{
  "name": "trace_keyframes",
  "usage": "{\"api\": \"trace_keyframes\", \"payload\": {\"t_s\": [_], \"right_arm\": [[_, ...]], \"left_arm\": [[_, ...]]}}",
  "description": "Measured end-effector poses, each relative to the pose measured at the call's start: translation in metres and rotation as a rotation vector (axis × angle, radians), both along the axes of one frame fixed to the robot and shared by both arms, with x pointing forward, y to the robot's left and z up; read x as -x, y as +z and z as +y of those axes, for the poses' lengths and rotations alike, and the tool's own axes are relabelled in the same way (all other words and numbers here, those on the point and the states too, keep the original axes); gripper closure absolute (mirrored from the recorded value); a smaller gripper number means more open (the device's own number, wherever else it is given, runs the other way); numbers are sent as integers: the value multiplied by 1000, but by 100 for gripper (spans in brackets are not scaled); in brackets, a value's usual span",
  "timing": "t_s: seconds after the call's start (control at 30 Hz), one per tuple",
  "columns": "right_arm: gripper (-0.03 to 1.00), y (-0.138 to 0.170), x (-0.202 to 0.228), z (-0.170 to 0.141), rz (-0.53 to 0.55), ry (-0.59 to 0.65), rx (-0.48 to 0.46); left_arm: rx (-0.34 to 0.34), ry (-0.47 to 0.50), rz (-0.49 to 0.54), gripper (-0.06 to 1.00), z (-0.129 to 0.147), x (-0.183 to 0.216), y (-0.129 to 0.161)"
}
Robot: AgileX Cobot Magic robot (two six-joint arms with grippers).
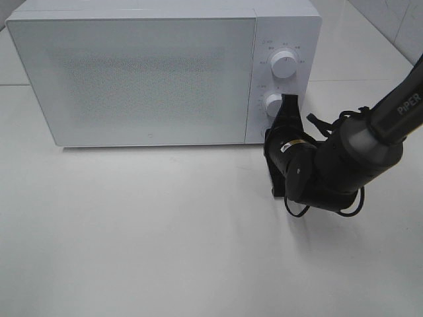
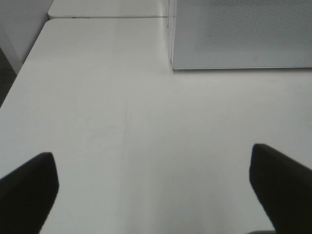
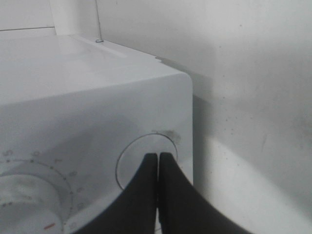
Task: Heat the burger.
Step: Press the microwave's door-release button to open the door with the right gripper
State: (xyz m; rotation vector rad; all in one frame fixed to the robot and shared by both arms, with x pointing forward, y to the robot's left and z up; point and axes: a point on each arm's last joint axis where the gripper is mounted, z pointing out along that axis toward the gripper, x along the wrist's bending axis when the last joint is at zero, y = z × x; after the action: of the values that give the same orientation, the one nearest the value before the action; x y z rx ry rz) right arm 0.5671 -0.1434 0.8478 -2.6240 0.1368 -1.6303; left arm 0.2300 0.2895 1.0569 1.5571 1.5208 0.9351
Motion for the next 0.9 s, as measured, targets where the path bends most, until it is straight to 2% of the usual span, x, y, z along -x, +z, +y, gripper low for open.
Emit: {"api": "trace_keyframes", "payload": {"t_s": [0.57,0.9], "right_arm": [[95,0,-12,3,3,-24,13],[95,1,-18,6,-43,-57,9]], "left_arm": [[0,0,0,-4,0,0,0],[0,0,0,-4,0,0,0]]}}
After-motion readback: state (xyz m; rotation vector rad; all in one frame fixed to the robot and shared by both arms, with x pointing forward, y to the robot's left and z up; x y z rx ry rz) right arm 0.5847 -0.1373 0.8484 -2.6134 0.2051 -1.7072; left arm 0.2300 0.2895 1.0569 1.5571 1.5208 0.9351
